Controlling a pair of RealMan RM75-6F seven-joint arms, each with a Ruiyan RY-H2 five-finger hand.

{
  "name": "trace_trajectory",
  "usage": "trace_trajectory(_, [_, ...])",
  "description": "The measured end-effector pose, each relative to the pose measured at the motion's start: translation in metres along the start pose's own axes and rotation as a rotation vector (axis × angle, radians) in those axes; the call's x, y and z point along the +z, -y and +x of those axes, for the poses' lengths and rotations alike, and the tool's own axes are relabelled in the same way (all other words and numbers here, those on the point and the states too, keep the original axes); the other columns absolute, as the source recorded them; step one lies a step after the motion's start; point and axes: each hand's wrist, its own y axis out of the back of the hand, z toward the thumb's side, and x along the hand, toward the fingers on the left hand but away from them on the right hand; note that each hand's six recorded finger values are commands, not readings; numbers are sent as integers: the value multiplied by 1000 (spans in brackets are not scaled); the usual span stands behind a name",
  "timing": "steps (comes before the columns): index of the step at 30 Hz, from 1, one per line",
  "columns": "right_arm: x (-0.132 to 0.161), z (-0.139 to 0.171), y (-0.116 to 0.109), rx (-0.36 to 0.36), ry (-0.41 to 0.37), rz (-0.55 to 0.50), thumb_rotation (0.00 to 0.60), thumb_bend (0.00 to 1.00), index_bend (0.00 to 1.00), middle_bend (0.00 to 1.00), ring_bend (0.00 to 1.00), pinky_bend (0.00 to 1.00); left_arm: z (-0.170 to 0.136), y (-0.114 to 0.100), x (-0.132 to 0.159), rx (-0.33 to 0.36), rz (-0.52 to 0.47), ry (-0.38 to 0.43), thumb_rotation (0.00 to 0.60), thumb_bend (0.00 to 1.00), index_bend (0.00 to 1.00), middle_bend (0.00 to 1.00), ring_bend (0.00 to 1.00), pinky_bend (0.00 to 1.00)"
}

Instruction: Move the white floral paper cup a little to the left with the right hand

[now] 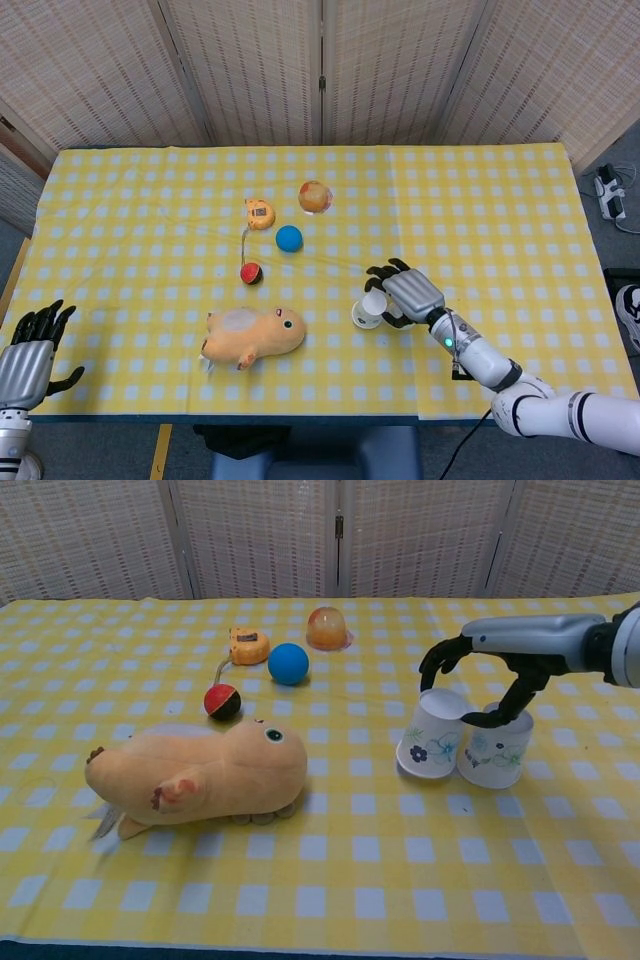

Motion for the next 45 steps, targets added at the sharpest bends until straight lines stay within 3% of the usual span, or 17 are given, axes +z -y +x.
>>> trace_trajectory(14, [-5,5,0,-2,11,3,600,451,254,147,163,62,0,1,3,-2,0,6,600,283,88,23,41,0])
trace_trajectory(25, [-11,21,-15,-50,16,-17,600,451,247,147,159,62,2,-2,8,3,4,15,600,283,86,21,41,0])
trace_trajectory(34, [-41,68,-36,-194,100,-7,600,451,218,150,161,62,3,-9,13,50,3,38,600,282,91,21,41,0])
trace_trajectory(38, [-60,104,-44,-303,162,4,600,451,165,143,160,62,4,-12,19,84,-1,58,600,283,100,21,40,0])
trace_trajectory(45, [-87,171,-30,-459,273,5,600,451,153,134,159,62,6,-15,30,140,-6,86,600,283,117,21,46,0])
